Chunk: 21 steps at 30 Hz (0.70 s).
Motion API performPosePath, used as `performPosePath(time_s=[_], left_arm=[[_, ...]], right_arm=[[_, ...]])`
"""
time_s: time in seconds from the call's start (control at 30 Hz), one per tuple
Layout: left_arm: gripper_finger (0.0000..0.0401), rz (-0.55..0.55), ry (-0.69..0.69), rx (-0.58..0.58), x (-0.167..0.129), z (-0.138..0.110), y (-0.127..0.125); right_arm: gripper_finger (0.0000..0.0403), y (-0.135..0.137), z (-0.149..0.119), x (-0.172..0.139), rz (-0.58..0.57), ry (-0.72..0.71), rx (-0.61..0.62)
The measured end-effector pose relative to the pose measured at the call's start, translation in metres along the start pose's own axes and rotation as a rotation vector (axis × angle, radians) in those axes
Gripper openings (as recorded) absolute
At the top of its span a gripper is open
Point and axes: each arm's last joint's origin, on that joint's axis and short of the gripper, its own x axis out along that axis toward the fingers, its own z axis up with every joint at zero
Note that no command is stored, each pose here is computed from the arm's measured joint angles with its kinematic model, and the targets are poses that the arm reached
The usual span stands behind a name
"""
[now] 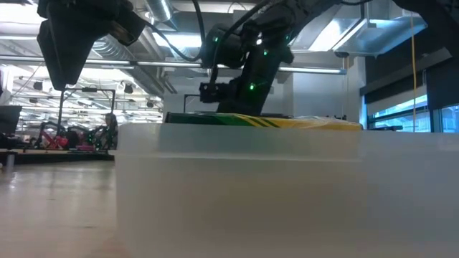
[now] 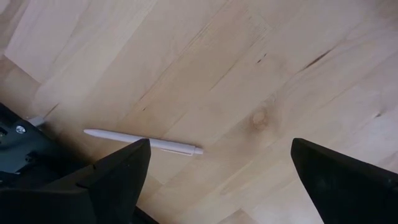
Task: Pack school essentials
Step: Put the pink and black pencil into the supply box
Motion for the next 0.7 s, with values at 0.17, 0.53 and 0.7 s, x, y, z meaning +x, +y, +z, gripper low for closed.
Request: performPosePath(time_s=[0.17, 0.53, 0.7], left_arm=[[0.0382, 0.002, -0.003, 0.006, 0.000, 0.000, 0.000], [0.0382, 0.029, -0.067, 0.085, 0.000, 0.000, 0.000], [0.0382, 0.000, -0.085, 0.121, 0.000, -0.002, -0.005]], right_arm=[[0.0045, -0.003, 0.002, -0.022, -0.012, -0.019, 0.012], [0.0046, 0.041, 0.003, -0.067, 0.047, -0.063, 0.062], [0.0047, 0.078, 0.006, -0.089, 0.092, -0.071, 0.070]])
